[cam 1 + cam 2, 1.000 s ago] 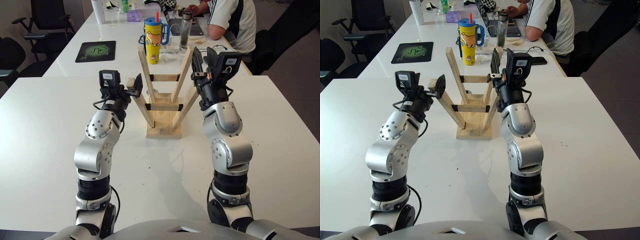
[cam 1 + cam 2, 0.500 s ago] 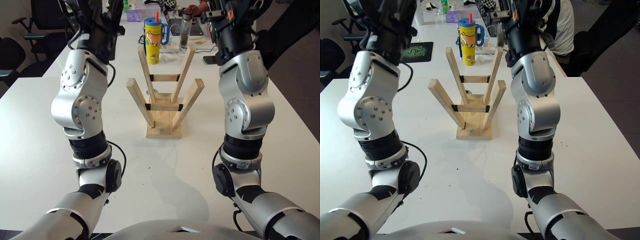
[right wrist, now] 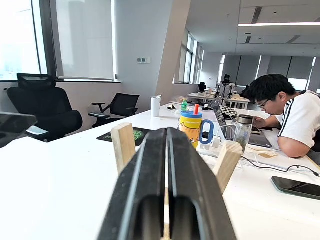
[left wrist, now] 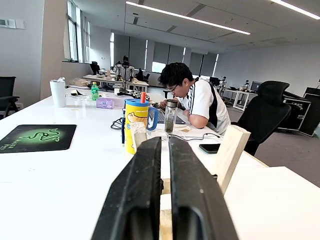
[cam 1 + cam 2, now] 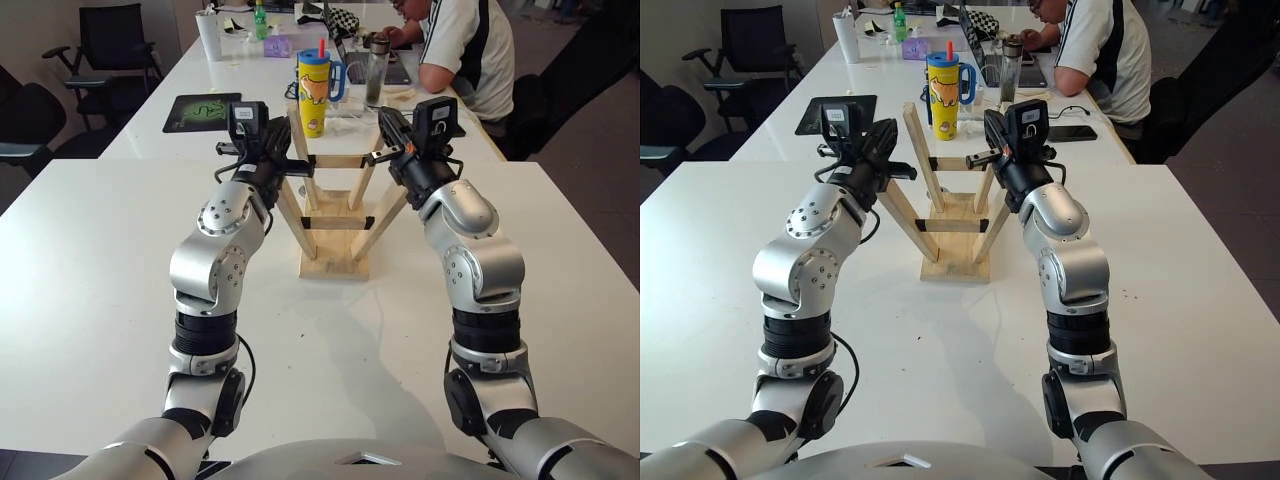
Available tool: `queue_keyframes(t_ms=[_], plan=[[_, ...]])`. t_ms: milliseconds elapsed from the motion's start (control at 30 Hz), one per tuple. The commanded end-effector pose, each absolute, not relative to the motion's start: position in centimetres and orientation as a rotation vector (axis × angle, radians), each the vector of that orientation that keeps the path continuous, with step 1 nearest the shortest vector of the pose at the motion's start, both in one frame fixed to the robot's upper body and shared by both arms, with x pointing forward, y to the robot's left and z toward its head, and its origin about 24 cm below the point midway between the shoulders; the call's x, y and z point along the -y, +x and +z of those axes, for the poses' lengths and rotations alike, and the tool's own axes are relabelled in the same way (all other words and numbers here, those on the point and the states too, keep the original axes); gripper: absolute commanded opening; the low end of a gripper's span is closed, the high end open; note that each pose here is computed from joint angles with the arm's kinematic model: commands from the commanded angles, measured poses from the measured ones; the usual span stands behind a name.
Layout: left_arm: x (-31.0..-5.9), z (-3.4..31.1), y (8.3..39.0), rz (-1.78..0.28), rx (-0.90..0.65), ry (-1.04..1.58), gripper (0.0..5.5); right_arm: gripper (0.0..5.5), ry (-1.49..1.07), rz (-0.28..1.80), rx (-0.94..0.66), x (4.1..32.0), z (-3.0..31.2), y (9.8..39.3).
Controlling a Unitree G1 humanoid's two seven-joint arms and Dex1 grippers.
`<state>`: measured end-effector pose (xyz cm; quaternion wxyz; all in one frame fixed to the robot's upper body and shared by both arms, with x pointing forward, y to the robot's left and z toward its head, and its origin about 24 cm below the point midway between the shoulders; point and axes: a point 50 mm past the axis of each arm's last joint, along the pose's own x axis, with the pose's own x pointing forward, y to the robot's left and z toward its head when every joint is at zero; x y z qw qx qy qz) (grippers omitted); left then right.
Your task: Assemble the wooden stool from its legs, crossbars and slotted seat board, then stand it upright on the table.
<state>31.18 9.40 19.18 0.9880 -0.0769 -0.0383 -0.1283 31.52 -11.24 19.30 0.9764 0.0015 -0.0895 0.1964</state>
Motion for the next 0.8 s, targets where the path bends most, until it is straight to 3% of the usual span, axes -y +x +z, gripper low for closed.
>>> queue_keyframes(t_ms=[33, 300, 633, 700, 800], plan=[[-10.0, 16.4, 31.7, -0.221, -0.054, -0.152, 0.02, 0.00, 0.074, 0.417, -0.054, 11.0, 14.3, 31.4], [-10.5, 21.7, 31.9, -0.235, 0.184, -0.206, 0.02, 0.00, 0.137, 0.361, 0.205, 11.1, 18.4, 32.0], [-12.1, 27.3, 31.6, -0.285, 0.396, -0.293, 0.02, 0.00, 0.213, 0.321, 0.627, 12.3, 27.8, 30.5], [-11.3, 25.0, 31.8, -0.314, 0.285, -0.264, 0.02, 0.00, 0.198, 0.354, 0.553, 12.0, 26.0, 30.9], [-9.8, 18.5, 31.6, -0.343, 0.013, -0.140, 0.02, 0.00, 0.123, 0.379, 0.262, 11.7, 19.3, 31.6]])
